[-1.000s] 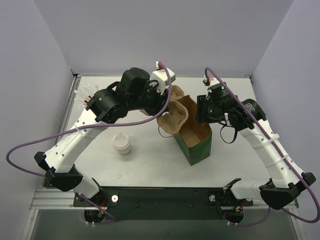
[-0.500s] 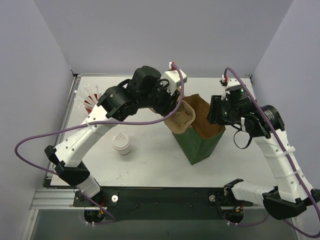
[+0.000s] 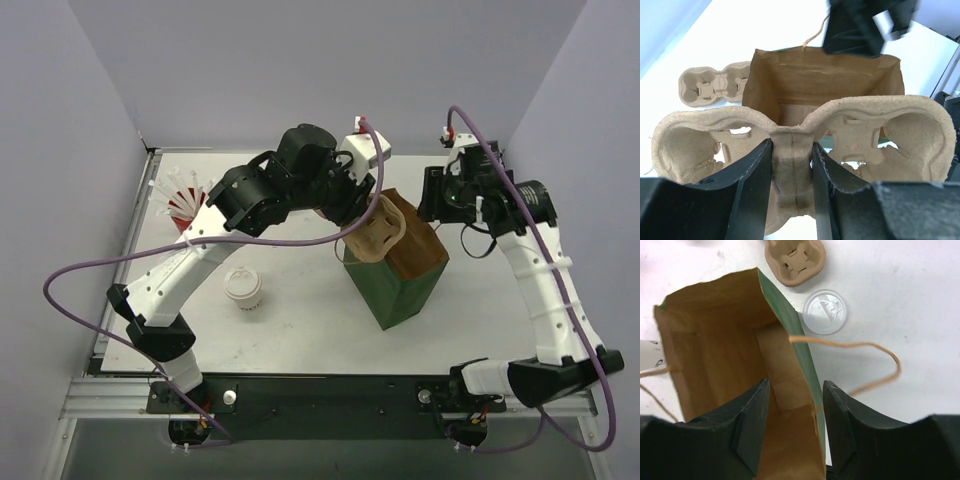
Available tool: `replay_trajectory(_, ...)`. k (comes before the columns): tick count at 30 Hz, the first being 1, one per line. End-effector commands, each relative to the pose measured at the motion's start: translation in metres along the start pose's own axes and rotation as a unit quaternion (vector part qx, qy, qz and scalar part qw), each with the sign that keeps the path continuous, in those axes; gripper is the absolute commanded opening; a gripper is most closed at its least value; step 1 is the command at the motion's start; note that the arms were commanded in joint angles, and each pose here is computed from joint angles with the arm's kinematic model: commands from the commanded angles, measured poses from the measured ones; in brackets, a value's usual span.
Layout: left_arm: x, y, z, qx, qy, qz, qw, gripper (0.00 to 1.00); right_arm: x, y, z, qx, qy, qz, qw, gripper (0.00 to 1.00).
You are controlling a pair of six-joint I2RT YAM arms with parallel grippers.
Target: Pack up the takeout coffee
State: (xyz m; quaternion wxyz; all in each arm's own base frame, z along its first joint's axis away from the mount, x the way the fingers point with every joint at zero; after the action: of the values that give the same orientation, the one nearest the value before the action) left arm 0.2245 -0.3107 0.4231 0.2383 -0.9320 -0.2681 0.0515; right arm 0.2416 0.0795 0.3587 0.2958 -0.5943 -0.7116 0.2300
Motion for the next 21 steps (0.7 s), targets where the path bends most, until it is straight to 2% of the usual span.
replay_trajectory(1, -0.004, -0.004, -0.014, -0.019, 0.015, 0.008, 1.000, 0.32, 0.008, 0.030, -0.004, 0.020, -0.037, -0.058, 0.997, 0.42)
replay_trajectory(6, -0.005, -0.001, -0.015, -0.018, 0.020, 0.012, 1.000, 0.32, -0.001, 0.043, -0.003, 0.033, -0.029, -0.030, 0.999, 0.41)
replay_trajectory(11, -0.008, 0.004, -0.013, -0.011, 0.028, 0.020, 0.999, 0.32, 0.002, 0.046, 0.005, 0.050, -0.019, -0.049, 0.997, 0.34)
replay_trajectory(17, -0.009, 0.007, -0.014, -0.013, 0.039, 0.022, 0.999, 0.32, 0.002, 0.051, 0.020, 0.073, -0.011, -0.058, 0.996, 0.31)
replay_trajectory(19, -0.010, 0.009, -0.014, -0.012, 0.042, 0.024, 0.999, 0.32, 0.001, 0.053, 0.021, 0.075, -0.007, -0.054, 0.996, 0.28)
replay_trajectory(21, -0.011, 0.011, -0.014, -0.010, 0.046, 0.029, 0.998, 0.32, 0.003, 0.050, 0.019, 0.068, 0.003, -0.052, 0.996, 0.20)
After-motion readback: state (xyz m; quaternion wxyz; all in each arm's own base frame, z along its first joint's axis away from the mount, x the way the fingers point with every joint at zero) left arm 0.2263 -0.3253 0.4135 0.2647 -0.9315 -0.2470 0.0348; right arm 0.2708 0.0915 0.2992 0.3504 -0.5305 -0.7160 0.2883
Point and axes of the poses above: each gripper's point midway between its finger pads, its own y axis out along the fingers, its own x axis along the line the jaws close on, z = x × y, the point moved 7 cm from there along -y, back along the fingers, and after that the axes turned 2 degrees about y, right-handed, at the moved point
